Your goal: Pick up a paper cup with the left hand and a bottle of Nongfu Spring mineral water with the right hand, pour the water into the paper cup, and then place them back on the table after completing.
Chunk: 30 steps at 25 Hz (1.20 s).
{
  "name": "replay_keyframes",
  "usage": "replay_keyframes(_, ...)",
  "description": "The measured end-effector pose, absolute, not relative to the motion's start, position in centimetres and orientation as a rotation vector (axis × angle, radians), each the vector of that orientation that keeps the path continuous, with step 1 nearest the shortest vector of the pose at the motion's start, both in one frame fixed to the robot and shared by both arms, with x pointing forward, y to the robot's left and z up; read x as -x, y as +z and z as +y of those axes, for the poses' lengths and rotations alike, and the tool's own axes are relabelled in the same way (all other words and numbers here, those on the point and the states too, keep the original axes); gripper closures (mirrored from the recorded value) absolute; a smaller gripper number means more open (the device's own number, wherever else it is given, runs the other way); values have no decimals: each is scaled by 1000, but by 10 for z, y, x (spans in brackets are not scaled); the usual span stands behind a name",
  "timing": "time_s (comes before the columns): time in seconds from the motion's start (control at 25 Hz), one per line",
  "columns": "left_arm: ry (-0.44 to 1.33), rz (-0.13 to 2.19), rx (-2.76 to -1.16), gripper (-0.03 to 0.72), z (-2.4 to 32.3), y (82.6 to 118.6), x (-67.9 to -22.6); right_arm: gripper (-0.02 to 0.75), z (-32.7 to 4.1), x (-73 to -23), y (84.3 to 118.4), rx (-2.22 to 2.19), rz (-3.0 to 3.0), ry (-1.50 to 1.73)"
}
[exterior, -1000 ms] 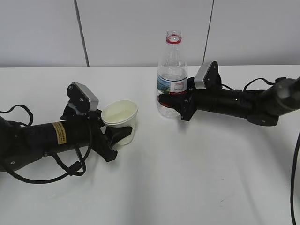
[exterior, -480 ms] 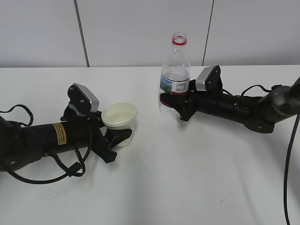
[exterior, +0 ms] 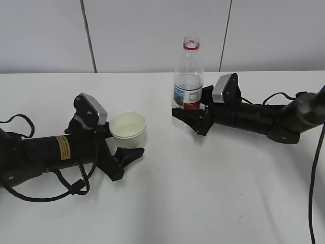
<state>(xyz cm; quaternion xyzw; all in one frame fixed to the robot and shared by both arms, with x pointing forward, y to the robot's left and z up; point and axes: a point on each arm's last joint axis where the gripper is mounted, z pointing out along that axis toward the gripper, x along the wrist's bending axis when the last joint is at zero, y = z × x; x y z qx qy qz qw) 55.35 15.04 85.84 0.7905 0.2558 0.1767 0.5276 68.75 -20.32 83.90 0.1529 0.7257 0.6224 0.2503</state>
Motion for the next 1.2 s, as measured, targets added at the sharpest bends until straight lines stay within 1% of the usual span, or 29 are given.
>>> replay_keyframes(0.08,422,628,-1893,156,155,858,-551,139,-208,-686,837,-387,2003,1684)
replay_keyframes(0.32,429,691,-1904,156,174,861,-539,142,-236,-685,833,-361,2052,1644)
replay_keyframes(0.6,466,738,-1896,156,193,872,-531,143,-265,-684,830,-365,2080,1600)
replay_keyframes(0.8,505,796,-1948,156,206,876,-531,143,-278,-686,831,-410,2050,1586)
replay_keyframes(0.88,529,816,-1945,156,210,881,-533,143,-288,-688,833,-463,2007,1578)
replay_keyframes(0.96,566,864,-1907,156,216,886,-536,143,-300,-693,836,-551,1927,1570)
replay_keyframes(1.2,723,992,-1832,156,239,893,-546,144,-341,-708,846,-796,1610,1460)
